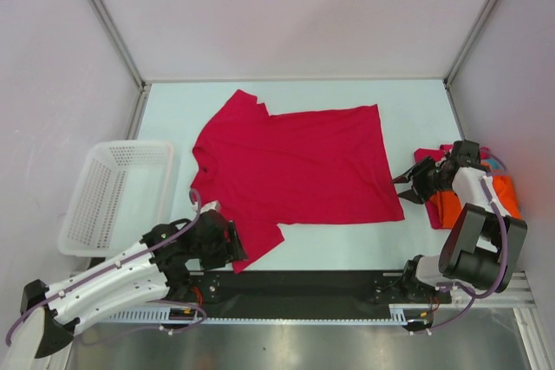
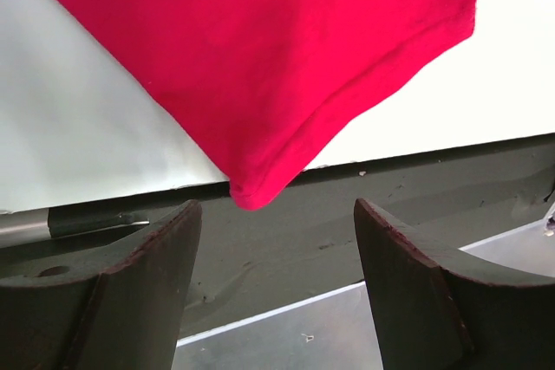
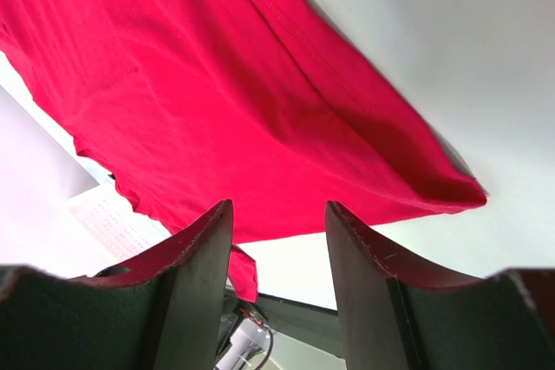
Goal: Fold and stack the t-shirts
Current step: Grap the side of the flattened tshirt closest away from the robot with both arms
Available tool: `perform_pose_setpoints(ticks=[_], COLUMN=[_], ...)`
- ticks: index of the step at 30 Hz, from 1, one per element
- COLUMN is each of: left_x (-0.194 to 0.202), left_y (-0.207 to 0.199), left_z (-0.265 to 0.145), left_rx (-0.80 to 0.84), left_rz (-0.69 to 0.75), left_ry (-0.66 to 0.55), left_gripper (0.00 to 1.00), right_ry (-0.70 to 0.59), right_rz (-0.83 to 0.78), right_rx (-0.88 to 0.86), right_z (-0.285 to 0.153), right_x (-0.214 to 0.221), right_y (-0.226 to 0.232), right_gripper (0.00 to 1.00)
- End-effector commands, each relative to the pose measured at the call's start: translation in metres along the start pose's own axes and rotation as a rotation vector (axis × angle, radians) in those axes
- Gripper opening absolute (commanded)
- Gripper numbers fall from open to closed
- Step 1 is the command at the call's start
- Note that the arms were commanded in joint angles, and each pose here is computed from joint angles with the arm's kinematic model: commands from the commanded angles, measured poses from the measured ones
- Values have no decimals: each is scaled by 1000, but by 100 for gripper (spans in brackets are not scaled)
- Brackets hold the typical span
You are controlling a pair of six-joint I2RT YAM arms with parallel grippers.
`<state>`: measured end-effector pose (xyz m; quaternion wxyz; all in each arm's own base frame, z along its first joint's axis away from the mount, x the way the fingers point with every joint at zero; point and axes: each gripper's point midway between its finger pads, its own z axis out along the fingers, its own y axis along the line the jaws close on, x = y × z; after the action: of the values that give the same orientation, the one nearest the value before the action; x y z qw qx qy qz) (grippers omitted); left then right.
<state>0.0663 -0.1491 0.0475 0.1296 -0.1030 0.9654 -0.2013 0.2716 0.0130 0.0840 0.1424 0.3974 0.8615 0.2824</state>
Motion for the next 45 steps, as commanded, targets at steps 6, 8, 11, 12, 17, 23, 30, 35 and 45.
perform_pose_setpoints(ticks=[6,8,11,12,17,23,30,35,45], left_x=[8,9,9,9,7,6,4,3,-25], left_y=[6,7,5,5,1,-1,-5,-6,-31], left_z=[16,22,28,29,39,44,43,40,16], left_rx=[2,9,20,19,23,20,42,46,87], left_rz=[-43,-50,-54,-54,-43,-23,-16,-8,21], left_ry=[19,17,12,12,11,12,2,0,-93], left_gripper=[76,76,76,76,75,74,42,35,0], right_ry=[-35,-38,-41,-39,-46,-59,-69,-86,-71], right_rz=[-36,-39,-36,-35,-41,-46,-39,-34,-15], right_rx=[1,-1,1,0,3,11,31,90,145], right_z=[-4,-6,-6,-6,-9,-12,-11,-5,3], right_x=[-13,-15,-16,-16,-15,-16,-18,-21,-14], right_y=[8,10,10,11,11,10,5,-10,-29], right_gripper=[51,51,51,51,51,50,49,52,53])
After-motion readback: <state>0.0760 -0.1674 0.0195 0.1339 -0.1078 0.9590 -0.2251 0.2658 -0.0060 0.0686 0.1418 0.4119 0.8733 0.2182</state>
